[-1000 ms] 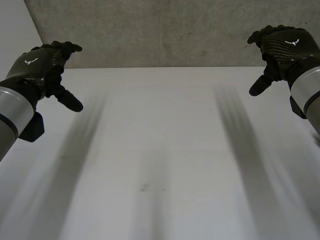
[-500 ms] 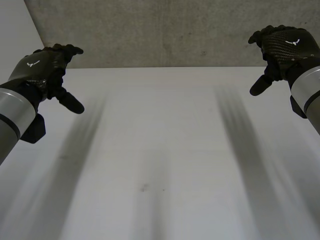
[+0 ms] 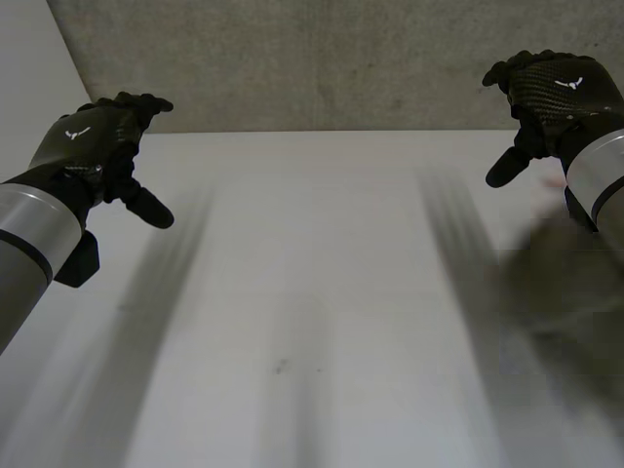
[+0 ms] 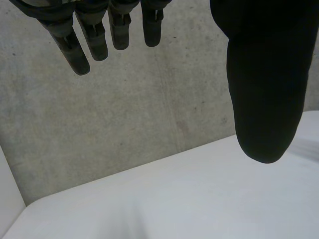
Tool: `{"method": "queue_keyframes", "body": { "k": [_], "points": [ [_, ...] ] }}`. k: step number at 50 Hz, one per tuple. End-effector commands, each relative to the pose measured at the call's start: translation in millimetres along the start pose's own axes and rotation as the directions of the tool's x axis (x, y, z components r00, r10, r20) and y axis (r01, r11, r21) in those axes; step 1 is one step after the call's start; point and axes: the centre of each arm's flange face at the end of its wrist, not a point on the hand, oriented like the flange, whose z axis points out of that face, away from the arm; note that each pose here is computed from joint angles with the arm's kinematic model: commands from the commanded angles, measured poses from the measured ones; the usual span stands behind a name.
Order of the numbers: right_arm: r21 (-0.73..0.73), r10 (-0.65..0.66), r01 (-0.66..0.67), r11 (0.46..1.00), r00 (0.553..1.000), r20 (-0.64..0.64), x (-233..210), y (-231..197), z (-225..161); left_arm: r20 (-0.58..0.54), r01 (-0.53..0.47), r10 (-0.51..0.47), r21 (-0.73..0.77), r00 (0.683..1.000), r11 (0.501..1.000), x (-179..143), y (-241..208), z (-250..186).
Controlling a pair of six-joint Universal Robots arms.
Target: Fold the towel.
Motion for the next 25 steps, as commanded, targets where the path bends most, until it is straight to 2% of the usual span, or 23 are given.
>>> {"method": "queue_keyframes", "body": {
  "k": [1,17,23,25],
  "points": [
    [-0.001,0.0,0.0,1.0,1.0,0.0,0,0,0,-0.002,0.0,0.0,-0.005,1.0,1.0,1,1,-1],
    [-0.024,-0.005,0.007,1.0,0.998,0.061,-7,8,3,-0.024,-0.01,0.009,-0.047,1.0,0.999,7,14,2],
    [-0.097,-0.095,0.108,0.989,0.987,0.131,-14,22,0,-0.078,-0.02,0.009,-0.133,0.997,0.991,25,41,4],
    [-0.171,-0.149,0.183,0.968,0.97,0.194,-19,35,-3,-0.123,-0.034,0.01,-0.192,0.992,0.981,39,60,3]
  ]
}}
